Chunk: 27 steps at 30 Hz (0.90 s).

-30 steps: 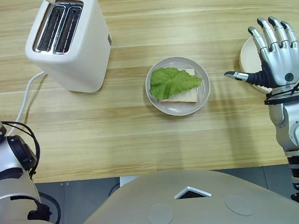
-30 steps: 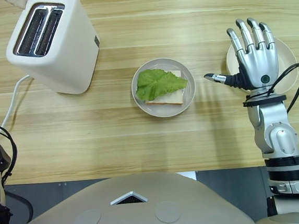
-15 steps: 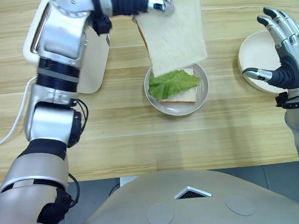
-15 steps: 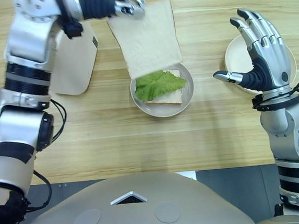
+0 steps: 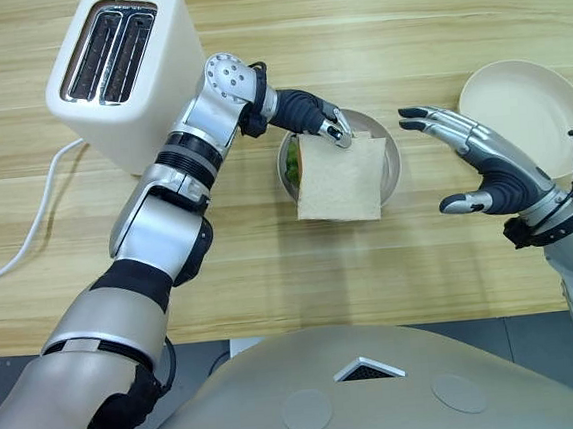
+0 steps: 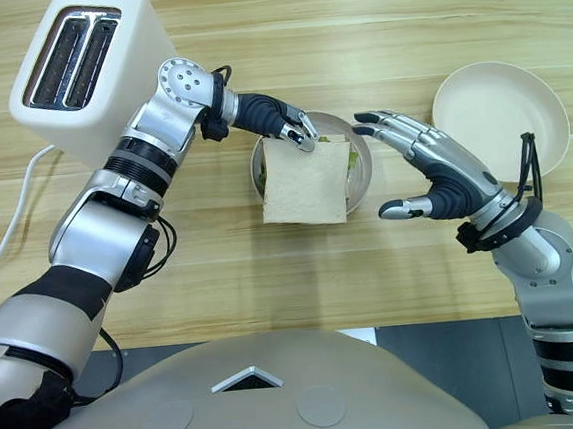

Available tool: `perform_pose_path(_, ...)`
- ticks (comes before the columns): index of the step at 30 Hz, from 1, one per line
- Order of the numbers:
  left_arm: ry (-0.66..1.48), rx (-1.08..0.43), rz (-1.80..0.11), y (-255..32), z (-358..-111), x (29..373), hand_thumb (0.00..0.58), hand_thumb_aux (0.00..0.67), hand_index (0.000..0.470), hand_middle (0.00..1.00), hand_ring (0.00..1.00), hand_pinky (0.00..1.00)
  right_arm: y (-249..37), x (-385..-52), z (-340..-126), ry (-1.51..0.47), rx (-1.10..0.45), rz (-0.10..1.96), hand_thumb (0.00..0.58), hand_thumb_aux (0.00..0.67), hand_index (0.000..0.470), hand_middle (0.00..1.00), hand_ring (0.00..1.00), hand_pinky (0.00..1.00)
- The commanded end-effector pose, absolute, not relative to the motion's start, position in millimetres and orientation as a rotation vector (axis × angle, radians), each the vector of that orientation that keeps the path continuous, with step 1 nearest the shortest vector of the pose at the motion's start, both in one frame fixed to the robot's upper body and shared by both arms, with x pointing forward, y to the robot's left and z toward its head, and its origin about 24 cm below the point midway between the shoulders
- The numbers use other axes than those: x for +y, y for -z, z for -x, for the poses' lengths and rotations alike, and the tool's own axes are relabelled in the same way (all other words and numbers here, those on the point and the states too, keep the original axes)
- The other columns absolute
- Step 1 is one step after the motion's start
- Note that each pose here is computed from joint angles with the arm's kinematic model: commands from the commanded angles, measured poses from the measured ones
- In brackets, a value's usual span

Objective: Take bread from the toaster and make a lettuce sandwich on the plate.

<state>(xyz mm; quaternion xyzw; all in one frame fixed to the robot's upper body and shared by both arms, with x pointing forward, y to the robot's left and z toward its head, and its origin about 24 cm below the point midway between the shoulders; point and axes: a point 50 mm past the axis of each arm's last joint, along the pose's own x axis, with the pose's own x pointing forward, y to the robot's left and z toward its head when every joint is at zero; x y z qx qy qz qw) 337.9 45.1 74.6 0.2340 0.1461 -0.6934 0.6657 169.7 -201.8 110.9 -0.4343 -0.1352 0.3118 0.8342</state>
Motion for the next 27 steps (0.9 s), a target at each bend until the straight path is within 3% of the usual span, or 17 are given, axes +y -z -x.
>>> perform_pose_path(1,1.53,0.278,-0.578,-89,-348,41,0.58,0.67,0.47,1.0,1.0,1.0,-98,-195,-165,-0.748,-0.228,0.882,0.0,0.0,0.0,0.0,0.0,0.0)
perform_pose_path(10,1.504,0.209,-0.647,-106,-357,34,0.58,0.67,0.47,1.0,1.0,1.0,-85,-187,-163,-0.82,-0.198,0.854,0.0,0.0,0.0,0.0,0.0,0.0)
perform_pose_path(27,1.471,0.229,-0.735,-90,-355,35,0.58,0.67,0.47,1.0,1.0,1.0,-93,-183,-161,-0.839,-0.23,0.864,0.0,0.0,0.0,0.0,0.0,0.0)
